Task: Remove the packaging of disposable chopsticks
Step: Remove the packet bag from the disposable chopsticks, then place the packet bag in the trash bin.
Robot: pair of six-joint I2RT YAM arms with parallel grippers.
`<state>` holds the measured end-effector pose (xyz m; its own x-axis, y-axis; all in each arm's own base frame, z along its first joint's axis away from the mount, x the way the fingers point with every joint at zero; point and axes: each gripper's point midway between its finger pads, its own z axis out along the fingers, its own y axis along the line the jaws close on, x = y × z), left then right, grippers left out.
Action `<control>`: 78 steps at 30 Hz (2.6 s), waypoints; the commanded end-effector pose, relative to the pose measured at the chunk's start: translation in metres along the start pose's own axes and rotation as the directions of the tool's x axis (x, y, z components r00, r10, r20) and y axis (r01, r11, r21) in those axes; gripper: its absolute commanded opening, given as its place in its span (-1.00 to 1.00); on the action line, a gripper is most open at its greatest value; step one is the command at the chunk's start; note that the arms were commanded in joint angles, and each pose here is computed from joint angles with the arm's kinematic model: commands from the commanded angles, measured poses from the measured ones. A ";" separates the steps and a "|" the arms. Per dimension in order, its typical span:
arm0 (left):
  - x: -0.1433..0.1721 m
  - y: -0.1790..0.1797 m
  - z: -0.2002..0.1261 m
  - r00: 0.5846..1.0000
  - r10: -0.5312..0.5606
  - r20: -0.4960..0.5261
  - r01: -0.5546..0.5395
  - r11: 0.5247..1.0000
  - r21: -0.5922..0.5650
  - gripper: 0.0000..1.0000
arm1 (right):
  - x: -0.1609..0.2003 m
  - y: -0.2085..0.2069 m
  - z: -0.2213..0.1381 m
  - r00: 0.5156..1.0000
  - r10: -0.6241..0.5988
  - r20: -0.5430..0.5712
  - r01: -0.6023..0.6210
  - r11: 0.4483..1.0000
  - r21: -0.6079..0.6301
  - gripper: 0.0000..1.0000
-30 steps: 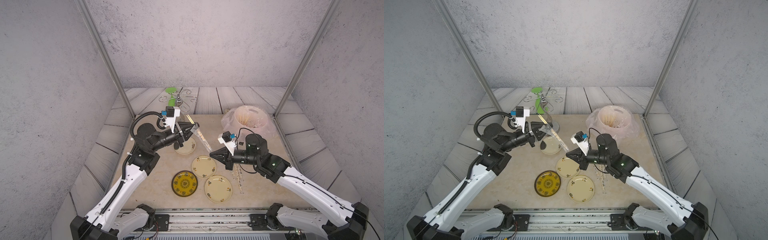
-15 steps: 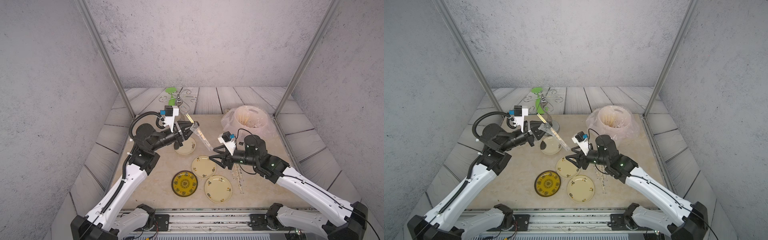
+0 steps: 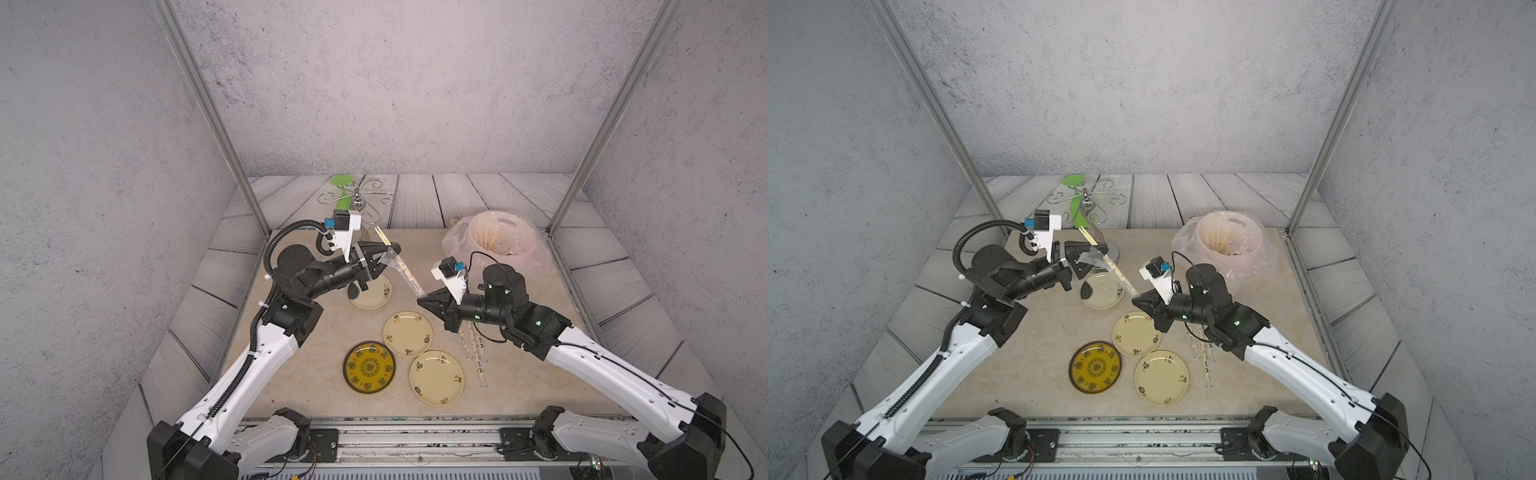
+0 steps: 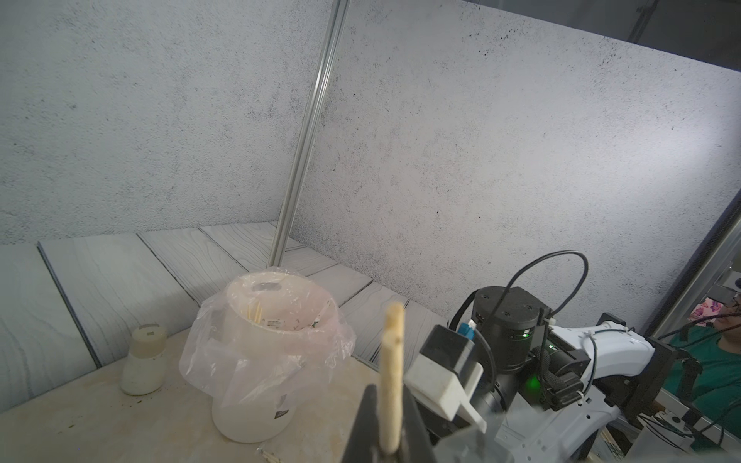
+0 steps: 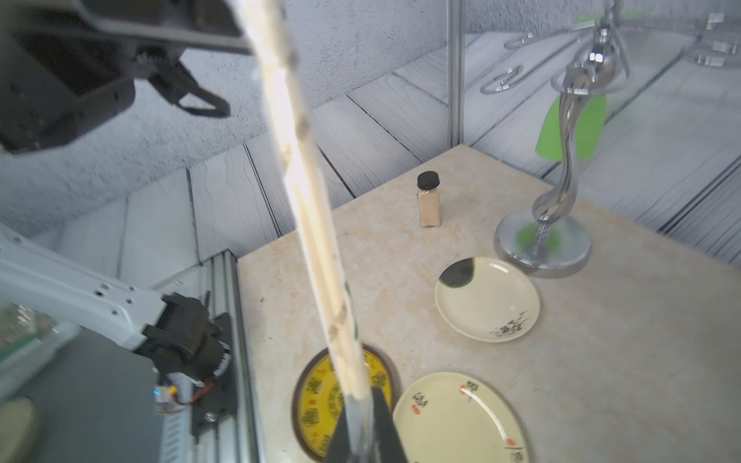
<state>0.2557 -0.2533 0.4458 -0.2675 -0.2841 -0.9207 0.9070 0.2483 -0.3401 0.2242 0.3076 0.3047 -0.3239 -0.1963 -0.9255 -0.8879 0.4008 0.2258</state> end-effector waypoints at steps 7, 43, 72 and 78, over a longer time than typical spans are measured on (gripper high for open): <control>-0.010 -0.009 -0.011 0.996 0.089 0.026 -0.089 0.996 -0.019 -1.00 | 0.035 -0.014 -0.005 0.998 0.047 -0.042 -0.043 0.995 0.088 -1.00; -0.008 0.000 -0.010 0.997 0.081 0.015 -0.080 0.995 -0.055 -1.00 | 0.008 -0.006 -0.006 1.000 0.004 -0.003 -0.004 0.998 0.057 -0.95; -0.017 -0.013 -0.021 0.986 0.164 0.022 -0.162 0.984 -0.077 -1.00 | -0.058 -0.131 -0.088 0.999 -0.049 0.001 0.034 0.707 0.707 -1.00; -0.009 0.000 -0.017 0.988 0.155 -0.004 -0.154 0.982 -0.108 -1.00 | -0.071 -0.172 -0.124 0.999 -0.034 0.014 0.008 0.572 0.820 -1.00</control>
<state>0.2483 -0.2385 0.4466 -0.1586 -0.2431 -0.9569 0.9009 0.3609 -0.2410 0.3447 0.1658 0.3709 -0.2621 -0.1711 -0.9498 -0.3402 0.9374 -0.0750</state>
